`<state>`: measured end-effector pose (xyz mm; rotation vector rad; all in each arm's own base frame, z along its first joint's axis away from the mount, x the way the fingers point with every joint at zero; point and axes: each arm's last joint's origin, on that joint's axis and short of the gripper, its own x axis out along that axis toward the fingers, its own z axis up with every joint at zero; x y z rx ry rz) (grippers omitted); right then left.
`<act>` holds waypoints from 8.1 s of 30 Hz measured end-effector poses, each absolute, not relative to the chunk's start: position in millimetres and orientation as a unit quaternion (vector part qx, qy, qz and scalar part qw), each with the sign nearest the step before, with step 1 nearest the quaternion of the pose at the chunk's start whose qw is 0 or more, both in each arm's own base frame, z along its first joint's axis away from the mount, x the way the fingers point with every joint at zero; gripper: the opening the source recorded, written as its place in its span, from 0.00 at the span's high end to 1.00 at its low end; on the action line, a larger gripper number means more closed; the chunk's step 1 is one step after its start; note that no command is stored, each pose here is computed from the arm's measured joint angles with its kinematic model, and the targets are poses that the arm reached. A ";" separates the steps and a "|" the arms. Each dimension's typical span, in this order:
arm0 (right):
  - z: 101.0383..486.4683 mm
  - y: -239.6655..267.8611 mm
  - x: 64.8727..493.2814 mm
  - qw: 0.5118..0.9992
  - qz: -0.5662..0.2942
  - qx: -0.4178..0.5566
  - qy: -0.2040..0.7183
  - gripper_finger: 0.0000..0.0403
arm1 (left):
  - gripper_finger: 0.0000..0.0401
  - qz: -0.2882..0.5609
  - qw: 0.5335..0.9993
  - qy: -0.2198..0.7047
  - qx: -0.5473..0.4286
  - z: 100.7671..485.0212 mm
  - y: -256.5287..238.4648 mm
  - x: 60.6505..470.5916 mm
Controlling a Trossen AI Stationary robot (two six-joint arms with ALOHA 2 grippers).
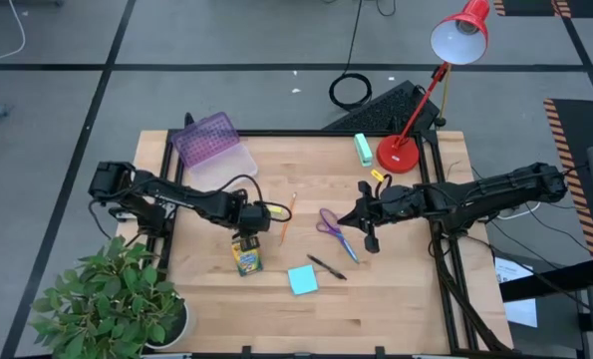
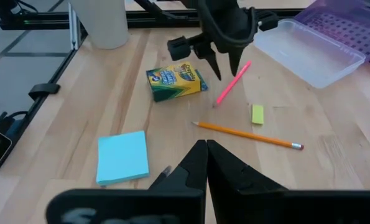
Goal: Pack school essentials
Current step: Put the pink pencil into the purple supply box
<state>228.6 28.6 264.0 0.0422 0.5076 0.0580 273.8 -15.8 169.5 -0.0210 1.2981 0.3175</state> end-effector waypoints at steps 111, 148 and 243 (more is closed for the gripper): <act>264.1 28.6 228.7 0.967 0.028 0.018 0.251 1.00 | 0.90 0.029 0.787 0.616 0.022 146.1 23.1 257.7; 264.1 28.7 228.7 0.967 0.028 0.018 0.251 1.00 | 0.90 0.119 0.767 0.627 -0.065 190.1 40.7 271.0; 264.2 28.6 228.7 0.968 0.028 0.018 0.251 1.00 | 0.90 0.319 0.698 0.639 -0.042 165.3 181.8 196.7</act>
